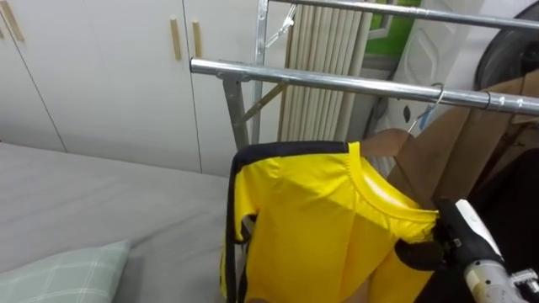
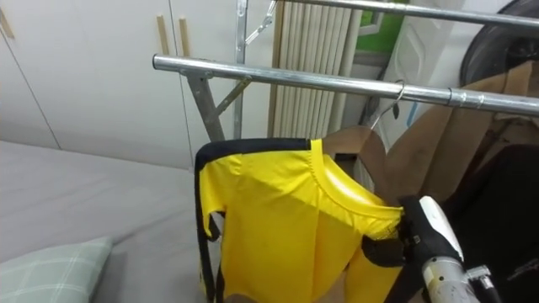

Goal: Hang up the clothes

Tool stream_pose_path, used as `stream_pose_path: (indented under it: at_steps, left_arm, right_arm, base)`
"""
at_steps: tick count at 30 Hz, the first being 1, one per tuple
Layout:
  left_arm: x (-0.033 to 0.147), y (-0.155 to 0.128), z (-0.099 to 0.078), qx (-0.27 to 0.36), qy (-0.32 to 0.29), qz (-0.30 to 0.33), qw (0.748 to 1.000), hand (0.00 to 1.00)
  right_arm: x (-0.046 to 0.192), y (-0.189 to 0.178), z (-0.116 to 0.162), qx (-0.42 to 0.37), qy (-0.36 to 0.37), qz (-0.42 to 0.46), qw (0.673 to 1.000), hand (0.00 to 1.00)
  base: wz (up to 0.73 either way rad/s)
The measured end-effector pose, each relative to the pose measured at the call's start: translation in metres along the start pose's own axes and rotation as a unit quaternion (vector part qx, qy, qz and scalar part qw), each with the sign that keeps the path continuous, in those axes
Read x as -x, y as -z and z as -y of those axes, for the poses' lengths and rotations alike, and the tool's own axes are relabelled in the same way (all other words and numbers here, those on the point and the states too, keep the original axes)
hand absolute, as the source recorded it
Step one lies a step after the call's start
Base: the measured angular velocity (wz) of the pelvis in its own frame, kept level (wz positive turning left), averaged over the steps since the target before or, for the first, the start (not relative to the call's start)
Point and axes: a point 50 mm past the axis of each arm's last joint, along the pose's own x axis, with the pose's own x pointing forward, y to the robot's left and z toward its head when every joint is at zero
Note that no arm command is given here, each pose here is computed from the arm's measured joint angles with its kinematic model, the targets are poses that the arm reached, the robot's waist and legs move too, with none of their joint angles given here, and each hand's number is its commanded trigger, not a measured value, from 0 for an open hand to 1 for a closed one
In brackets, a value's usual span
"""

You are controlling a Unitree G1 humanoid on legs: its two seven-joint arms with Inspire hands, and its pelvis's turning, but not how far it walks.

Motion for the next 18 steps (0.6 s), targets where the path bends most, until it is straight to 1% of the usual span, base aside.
stream_pose_path:
  at_steps: [3,18]
  left_arm:
    - [0.0000,-0.0001,0.0007,0.000,0.003,0.000,1.000,0.00]
    - [0.0001,-0.0009,-0.0001,-0.004,0.009,0.001,1.000,0.00]
  right_arm:
    - [0.0011,0.0099,-0.0032,-0.001,-0.006,-0.028,1.000,0.00]
    - [0.0013,0.0110,-0.0076,-0.006,-0.027,-0.039,0.999,0.00]
  base:
    - [0.00]
    - [0.02]
